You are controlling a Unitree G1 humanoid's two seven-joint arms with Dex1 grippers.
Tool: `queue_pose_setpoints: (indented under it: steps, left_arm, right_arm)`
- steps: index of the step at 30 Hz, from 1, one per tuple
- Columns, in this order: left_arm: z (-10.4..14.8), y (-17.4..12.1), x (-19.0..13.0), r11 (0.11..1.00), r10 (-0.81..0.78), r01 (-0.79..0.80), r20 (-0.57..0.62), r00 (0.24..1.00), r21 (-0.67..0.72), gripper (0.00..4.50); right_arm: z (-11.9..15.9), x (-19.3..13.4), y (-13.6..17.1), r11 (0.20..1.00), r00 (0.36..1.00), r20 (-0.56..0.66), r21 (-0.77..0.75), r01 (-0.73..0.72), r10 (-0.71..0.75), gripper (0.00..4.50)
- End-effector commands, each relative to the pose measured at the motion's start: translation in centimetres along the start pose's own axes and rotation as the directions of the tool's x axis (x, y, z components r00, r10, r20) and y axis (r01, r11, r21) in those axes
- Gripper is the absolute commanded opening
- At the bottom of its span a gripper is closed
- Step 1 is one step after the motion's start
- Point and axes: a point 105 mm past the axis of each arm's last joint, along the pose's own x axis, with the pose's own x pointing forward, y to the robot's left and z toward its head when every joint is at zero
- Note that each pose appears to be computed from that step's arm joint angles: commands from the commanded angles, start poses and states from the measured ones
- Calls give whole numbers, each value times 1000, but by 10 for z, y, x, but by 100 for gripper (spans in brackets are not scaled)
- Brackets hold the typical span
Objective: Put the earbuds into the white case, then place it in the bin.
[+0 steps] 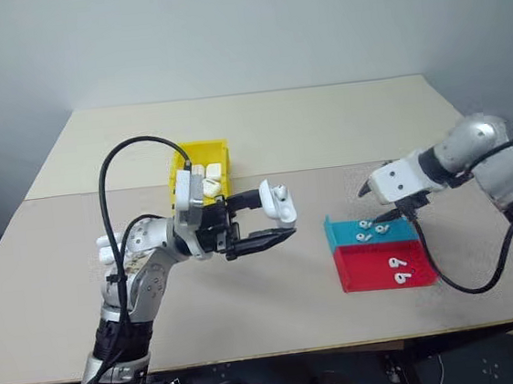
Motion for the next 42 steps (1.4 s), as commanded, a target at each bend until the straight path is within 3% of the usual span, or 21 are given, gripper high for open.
queue_pose_setpoints:
  steps: [1,4,17,42]
  left_arm:
    - [10,-4,2,999,-6,5,20,1000,44,277]
    - [11,-5,1,999,-2,1,18,1000,48,277]
    - [14,-10,-5,997,49,-49,7,999,62,277]
    - [16,-12,-11,992,104,-103,-11,994,67,277]
  right_arm:
    - [-12,7,-1,990,992,-77,-89,-106,99,252]
    - [-15,20,0,976,979,-95,-106,-189,179,252]
    - [-14,42,1,947,952,-117,-121,-296,283,252]
    - [-12,66,12,941,949,-96,-128,-312,301,252]
